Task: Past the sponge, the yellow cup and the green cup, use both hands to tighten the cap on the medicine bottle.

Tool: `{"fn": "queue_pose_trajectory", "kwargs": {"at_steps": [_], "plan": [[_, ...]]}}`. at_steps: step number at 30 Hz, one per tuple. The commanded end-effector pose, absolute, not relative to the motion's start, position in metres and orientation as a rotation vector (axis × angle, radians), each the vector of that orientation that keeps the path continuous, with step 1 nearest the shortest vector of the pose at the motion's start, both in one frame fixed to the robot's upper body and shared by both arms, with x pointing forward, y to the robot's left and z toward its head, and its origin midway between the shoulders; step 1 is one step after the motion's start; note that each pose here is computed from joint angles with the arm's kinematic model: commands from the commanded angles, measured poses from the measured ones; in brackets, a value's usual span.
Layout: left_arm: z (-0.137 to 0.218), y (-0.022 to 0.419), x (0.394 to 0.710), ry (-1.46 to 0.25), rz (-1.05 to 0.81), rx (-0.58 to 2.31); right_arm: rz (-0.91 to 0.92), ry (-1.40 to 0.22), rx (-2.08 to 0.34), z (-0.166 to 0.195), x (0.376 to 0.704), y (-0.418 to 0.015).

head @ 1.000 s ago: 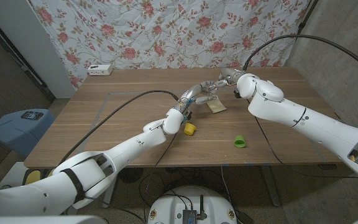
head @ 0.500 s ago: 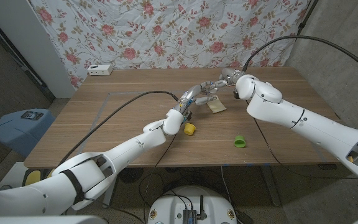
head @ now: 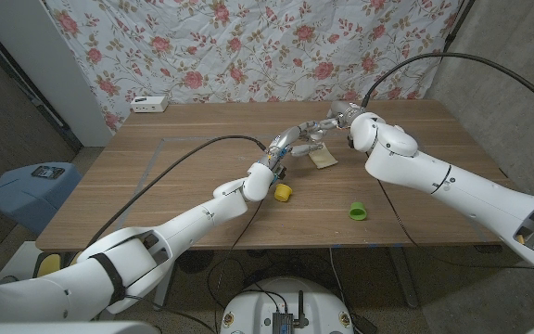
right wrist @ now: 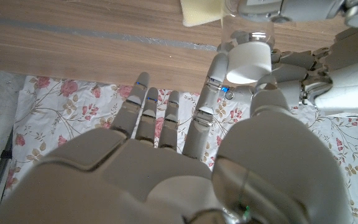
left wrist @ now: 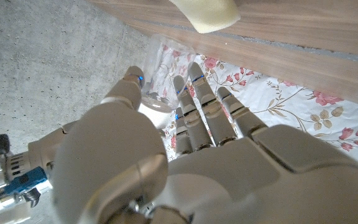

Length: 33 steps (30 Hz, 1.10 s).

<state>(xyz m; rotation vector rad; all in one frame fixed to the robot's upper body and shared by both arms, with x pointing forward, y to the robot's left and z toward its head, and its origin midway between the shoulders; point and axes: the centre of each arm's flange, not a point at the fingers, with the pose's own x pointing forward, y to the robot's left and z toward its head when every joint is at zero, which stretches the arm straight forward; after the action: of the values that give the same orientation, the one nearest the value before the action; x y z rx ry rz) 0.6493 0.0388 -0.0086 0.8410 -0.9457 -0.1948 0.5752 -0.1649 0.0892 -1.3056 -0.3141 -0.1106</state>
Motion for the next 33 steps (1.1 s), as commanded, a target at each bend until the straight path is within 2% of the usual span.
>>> {"fn": "queue_pose_trajectory", "kwargs": {"at_steps": [1, 16, 33], "plan": [[-0.008, 0.040, 0.650, -0.945, -0.193, 0.838, -0.139, -0.312, -1.312, 0.089, 0.577, -0.161], [-0.007, 0.039, 0.654, -0.942, -0.193, 0.838, -0.131, -0.291, -1.314, 0.090, 0.578, -0.166], [-0.006, 0.042, 0.653, -0.937, -0.180, 0.842, -0.107, -0.337, -1.264, 0.094, 0.571, -0.173]]}}
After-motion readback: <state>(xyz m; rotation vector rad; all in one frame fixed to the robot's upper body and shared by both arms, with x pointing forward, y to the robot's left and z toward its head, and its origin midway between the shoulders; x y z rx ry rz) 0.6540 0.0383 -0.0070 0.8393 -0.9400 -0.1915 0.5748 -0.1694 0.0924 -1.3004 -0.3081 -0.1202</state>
